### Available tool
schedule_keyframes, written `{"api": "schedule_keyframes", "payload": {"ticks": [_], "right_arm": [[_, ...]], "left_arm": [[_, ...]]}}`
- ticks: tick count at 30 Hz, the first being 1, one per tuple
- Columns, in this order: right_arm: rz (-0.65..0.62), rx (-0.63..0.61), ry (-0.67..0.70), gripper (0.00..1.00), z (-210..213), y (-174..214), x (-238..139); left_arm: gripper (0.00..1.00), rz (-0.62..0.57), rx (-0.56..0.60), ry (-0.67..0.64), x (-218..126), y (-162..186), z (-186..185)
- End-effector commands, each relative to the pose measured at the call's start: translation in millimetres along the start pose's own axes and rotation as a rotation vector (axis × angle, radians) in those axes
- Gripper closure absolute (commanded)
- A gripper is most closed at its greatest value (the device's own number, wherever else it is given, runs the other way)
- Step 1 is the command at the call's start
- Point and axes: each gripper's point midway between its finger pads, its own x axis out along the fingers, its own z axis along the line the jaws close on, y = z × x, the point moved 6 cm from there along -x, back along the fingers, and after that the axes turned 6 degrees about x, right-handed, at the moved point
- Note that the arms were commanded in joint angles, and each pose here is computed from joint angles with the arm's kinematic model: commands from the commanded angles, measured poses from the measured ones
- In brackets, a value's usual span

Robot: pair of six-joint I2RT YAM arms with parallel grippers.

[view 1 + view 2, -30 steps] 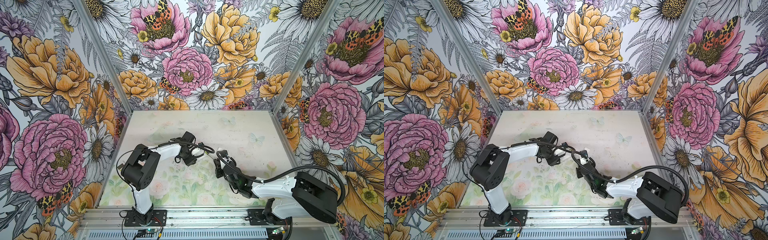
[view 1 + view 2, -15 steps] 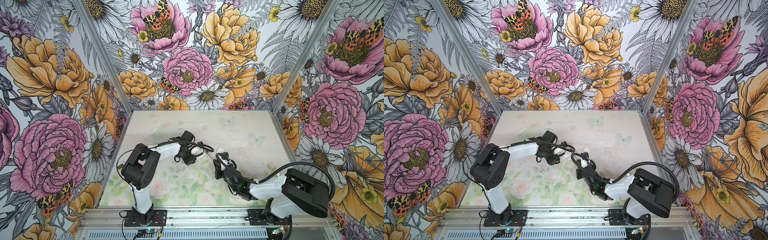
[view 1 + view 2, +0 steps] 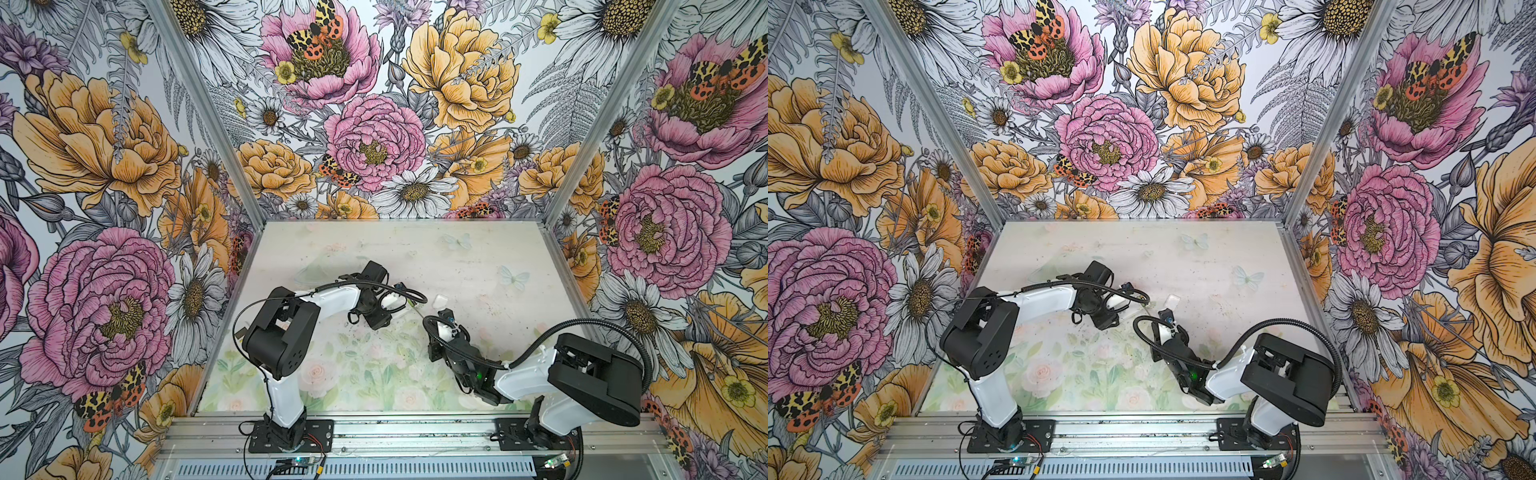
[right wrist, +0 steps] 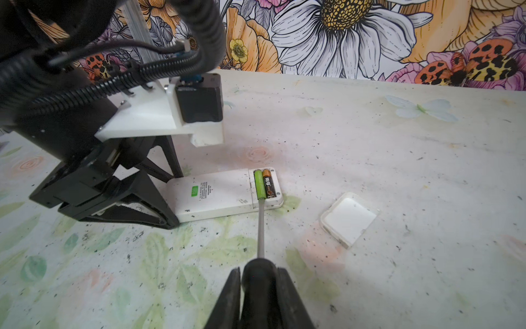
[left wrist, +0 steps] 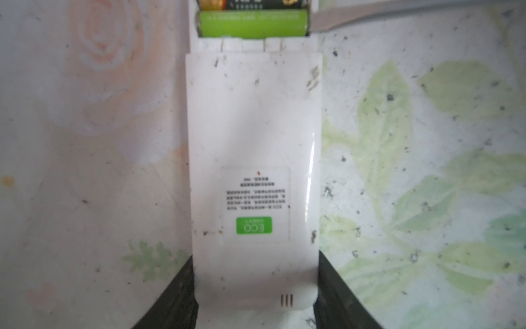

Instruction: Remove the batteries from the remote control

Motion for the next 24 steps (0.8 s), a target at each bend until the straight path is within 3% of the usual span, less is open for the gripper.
{"api": "schedule_keyframes", "payload": {"ticks": [1,19,24], "right_arm": [[-0.064,0.023,-0.218,1.0,40,-28,0],[-0.102,-0.001,-0.192,1.0,37,-43,-5],[-0.05,-0.023,-0.097,1.0,21,-40,-11]], "left_arm": [[1.0,0.009,0.058,0.181,17,5,-30],[1.0,0.04,0.05,0.158,23,4,-27],[1.0,0.04,0.045,0.152,22,4,-27]]}}
